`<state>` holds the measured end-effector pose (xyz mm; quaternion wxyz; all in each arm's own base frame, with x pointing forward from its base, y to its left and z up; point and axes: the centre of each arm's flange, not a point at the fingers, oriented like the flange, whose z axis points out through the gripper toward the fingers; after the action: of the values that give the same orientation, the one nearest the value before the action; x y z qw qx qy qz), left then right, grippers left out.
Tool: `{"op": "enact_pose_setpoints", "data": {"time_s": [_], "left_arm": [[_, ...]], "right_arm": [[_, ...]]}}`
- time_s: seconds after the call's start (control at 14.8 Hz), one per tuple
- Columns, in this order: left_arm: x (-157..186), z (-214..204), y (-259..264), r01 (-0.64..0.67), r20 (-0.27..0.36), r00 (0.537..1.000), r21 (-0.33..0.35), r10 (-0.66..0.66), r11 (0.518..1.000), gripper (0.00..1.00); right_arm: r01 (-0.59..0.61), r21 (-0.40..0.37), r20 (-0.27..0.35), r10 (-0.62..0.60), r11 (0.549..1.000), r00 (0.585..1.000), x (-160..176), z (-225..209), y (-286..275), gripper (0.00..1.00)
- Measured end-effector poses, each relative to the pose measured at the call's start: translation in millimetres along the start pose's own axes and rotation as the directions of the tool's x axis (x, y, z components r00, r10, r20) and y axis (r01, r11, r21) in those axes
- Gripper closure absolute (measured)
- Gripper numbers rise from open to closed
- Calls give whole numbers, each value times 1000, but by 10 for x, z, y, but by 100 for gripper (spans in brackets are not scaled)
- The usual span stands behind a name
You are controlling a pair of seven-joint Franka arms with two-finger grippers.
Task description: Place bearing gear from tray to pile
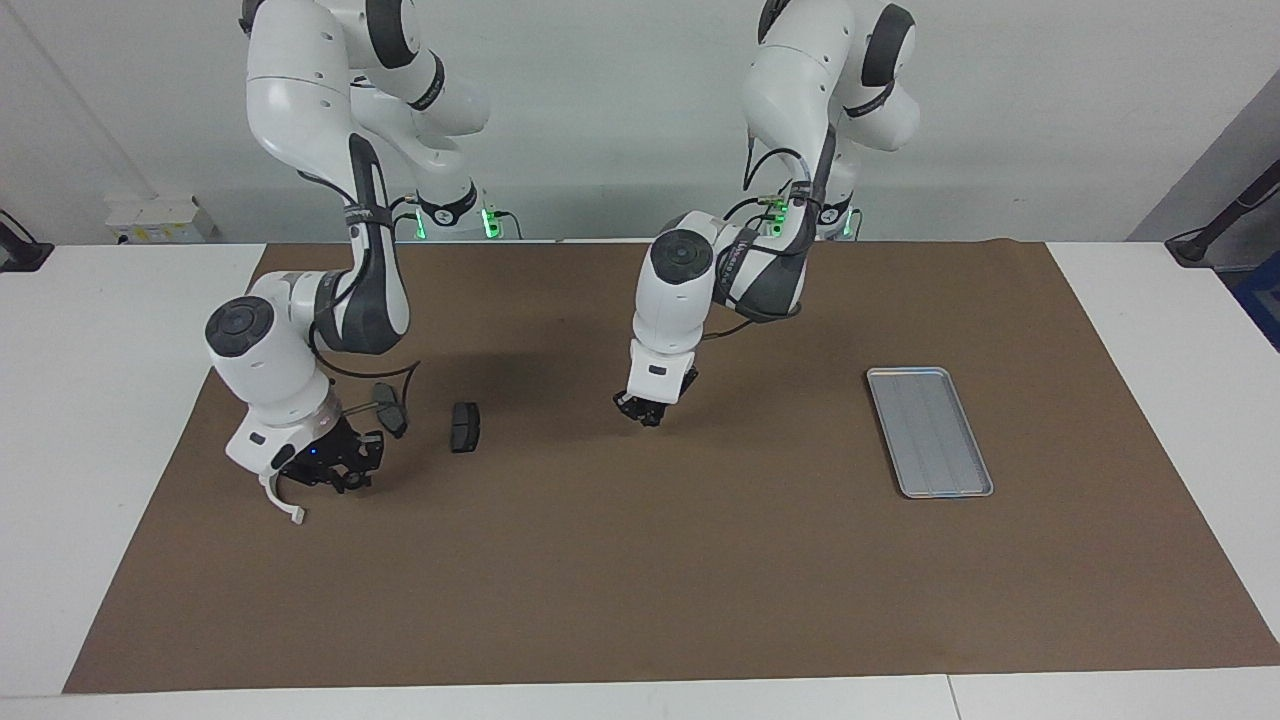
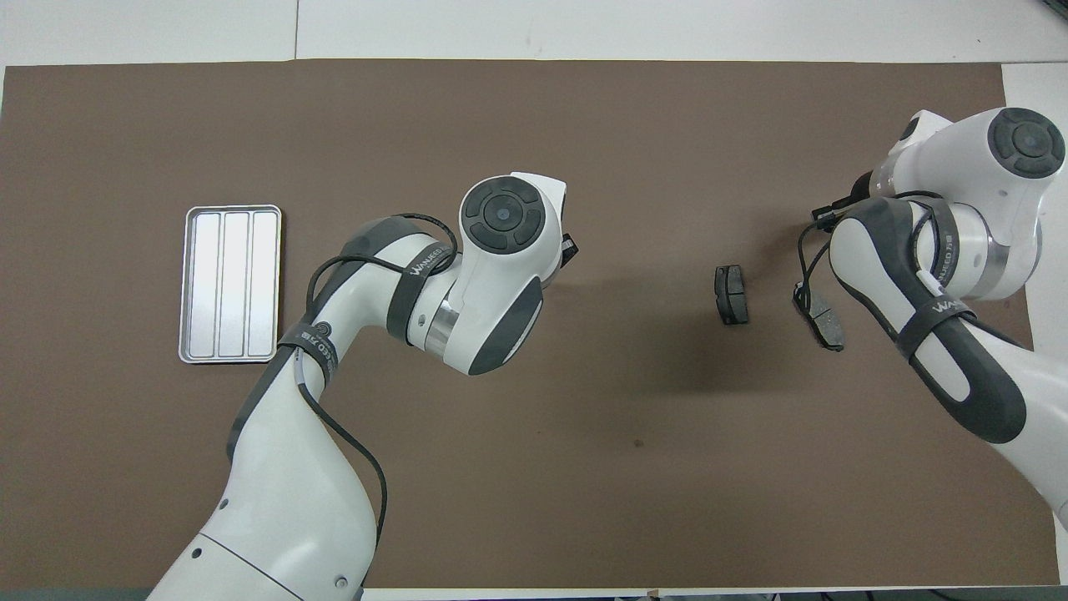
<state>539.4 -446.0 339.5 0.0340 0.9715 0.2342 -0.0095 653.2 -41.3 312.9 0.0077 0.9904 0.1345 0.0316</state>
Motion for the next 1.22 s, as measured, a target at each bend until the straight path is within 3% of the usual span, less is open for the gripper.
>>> {"op": "enact_pose_setpoints", "data": {"time_s": [0.88, 1.08, 1.22], "left_arm": [[-72, 400, 71, 13, -7, 1000, 7, -13, 1000, 76], [-90, 418, 74, 11, -9, 1000, 8, -11, 1000, 76], [-91, 418, 74, 11, -9, 1000, 8, -11, 1000, 76]], "right_arm": [[8, -6, -20, -8, 1000, 1000, -37, 215, -32, 65], [9, -6, -20, -9, 1000, 1000, -34, 215, -40, 59], [9, -7, -23, -10, 1000, 1000, -26, 196, -47, 37]]}}
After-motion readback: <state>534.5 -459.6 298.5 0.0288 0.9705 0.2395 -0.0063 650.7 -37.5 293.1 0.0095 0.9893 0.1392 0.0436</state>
